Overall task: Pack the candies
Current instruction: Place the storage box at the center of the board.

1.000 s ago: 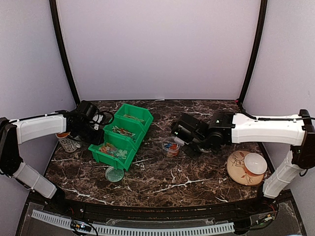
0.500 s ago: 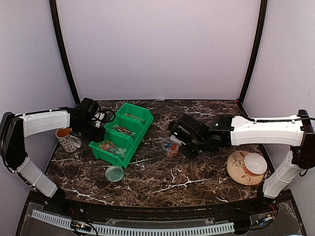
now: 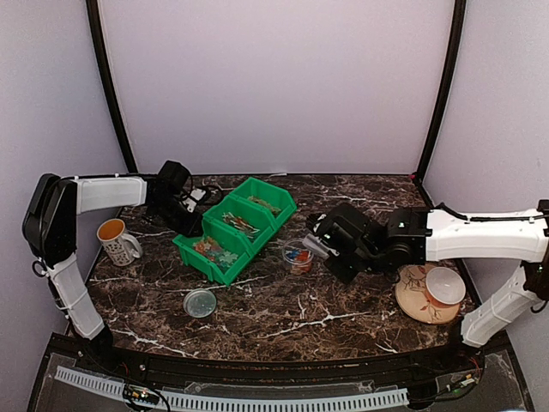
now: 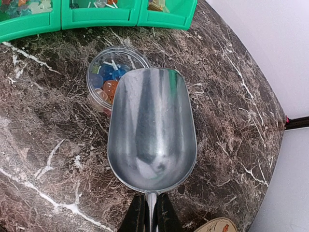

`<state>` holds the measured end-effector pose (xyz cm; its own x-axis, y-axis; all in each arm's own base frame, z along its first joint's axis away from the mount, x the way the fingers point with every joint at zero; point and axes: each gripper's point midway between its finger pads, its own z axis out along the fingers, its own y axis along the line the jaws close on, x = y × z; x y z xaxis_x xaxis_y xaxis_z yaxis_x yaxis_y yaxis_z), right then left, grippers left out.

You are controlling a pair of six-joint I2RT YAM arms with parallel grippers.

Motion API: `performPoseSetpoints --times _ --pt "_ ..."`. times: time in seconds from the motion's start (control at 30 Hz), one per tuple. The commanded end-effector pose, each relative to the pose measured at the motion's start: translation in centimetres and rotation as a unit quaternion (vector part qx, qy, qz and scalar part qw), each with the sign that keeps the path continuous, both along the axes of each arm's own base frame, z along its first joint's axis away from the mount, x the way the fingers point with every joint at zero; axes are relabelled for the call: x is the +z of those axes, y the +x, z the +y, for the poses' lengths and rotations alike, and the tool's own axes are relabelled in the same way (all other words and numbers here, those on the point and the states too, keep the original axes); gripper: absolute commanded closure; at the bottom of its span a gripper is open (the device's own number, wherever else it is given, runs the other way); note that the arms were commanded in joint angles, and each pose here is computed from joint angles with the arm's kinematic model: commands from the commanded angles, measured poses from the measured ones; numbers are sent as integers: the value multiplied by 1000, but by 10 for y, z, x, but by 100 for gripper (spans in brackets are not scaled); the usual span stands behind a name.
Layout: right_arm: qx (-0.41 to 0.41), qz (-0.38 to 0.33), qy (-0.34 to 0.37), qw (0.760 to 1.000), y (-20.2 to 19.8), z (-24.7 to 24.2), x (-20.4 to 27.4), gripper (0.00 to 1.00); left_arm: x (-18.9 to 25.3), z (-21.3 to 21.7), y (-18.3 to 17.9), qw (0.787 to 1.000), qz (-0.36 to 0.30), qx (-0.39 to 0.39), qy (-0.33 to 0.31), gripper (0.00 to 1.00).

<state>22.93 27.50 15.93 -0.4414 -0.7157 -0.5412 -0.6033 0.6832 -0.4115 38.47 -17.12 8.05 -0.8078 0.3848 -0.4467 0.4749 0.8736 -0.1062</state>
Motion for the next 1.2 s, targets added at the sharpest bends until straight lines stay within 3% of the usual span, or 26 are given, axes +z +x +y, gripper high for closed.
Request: performPoseSetpoints --times 0.0,0.23,0.5,0.93,1.17 --pt "2 -17 53 998 -3 4 21 100 18 -18 12 997 -33 -57 -30 100" --pt "8 -15 72 997 -6 5 26 100 -10 -12 16 999 -11 -51 0 94" --pt "9 -12 72 997 -8 5 25 100 -14 -7 14 999 0 -39 11 70" --pt "4 -15 61 998 -6 4 26 100 65 -18 21 997 -57 -26 -42 50" --pt "5 -12 62 998 -6 7 28 100 88 -26 61 997 -62 18 -48 42"
